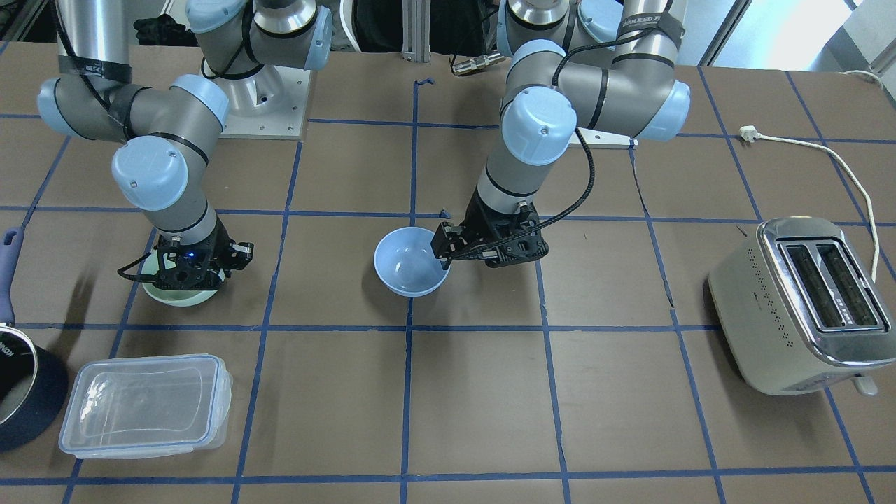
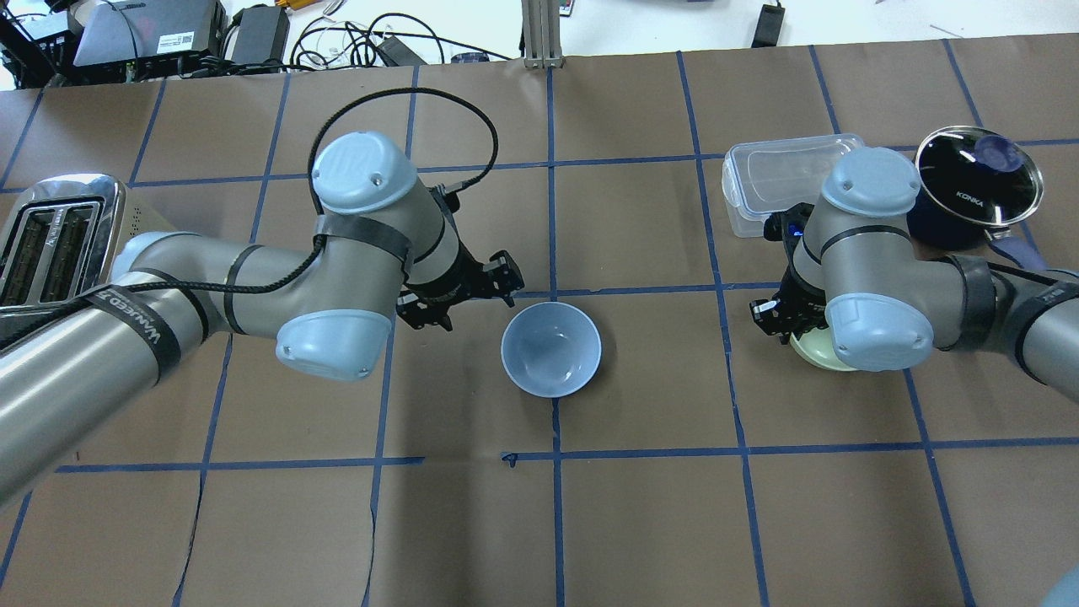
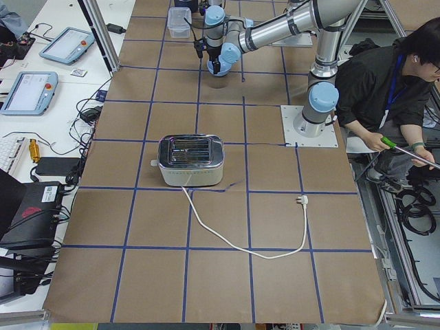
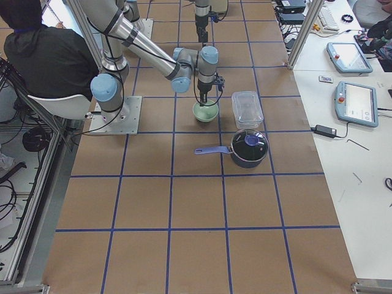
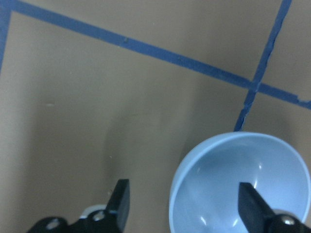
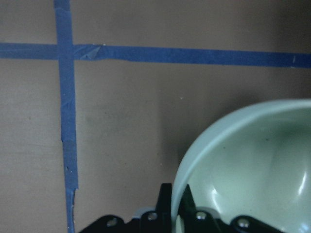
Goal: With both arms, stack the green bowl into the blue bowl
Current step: 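Release blue bowl and withdraw left gripper while right lifts green bowl, then carry the green bowl with the right gripper and lower it into the blue bowl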
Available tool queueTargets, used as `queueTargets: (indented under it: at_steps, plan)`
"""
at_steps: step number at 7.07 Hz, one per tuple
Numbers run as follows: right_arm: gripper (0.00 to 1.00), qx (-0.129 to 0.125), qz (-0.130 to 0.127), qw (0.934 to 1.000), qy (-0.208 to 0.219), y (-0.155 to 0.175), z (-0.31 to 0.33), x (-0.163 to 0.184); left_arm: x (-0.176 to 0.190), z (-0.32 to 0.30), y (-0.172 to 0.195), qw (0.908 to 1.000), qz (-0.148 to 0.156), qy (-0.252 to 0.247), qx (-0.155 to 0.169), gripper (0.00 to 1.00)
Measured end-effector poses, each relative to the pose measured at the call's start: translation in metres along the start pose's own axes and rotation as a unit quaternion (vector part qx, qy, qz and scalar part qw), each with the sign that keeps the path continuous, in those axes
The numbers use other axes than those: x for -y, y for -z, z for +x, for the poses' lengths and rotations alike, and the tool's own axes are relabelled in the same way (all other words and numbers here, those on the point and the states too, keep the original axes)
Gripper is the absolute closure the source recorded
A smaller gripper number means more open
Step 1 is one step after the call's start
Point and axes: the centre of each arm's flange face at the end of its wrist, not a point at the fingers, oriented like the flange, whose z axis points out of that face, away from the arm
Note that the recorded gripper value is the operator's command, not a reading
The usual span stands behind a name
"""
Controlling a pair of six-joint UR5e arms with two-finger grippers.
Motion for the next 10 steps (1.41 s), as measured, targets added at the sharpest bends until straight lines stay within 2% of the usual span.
queueTargets:
  at_steps: [2, 3, 4, 5, 7, 8, 10]
  plan:
    - [1.00, 0.001, 0.004, 1.0000, -0.003, 0.020, 0.001, 0.007, 0.047, -0.047, 0.065, 0.9964, 0.015, -0.080, 0.023, 0.00]
    - [1.00, 0.002, 0.005, 1.0000, -0.003, 0.039, -0.004, 0.015, 0.060, -0.062, 0.098, 0.9908, 0.027, -0.122, 0.052, 0.00]
    - [1.00, 0.002, 0.005, 1.0000, -0.006, 0.061, -0.016, 0.025, 0.063, -0.066, 0.128, 0.9868, 0.030, -0.143, 0.069, 0.00]
    - [1.00, 0.002, 0.007, 0.9998, -0.020, 0.088, -0.040, 0.036, 0.054, -0.064, 0.161, 0.9846, 0.033, -0.154, 0.076, 0.00]
    - [1.00, 0.000, 0.017, 0.9981, -0.059, 0.133, -0.111, 0.048, 0.028, -0.058, 0.220, 0.9817, 0.060, -0.164, 0.074, 0.00]
    - [1.00, 0.001, 0.021, 0.9964, -0.082, 0.145, -0.151, 0.048, 0.021, -0.057, 0.228, 0.9818, 0.064, -0.163, 0.073, 0.00]
    - [1.00, -0.002, 0.017, 0.9923, -0.123, 0.137, -0.231, 0.046, 0.021, -0.061, 0.230, 0.9837, 0.061, -0.150, 0.078, 0.00]
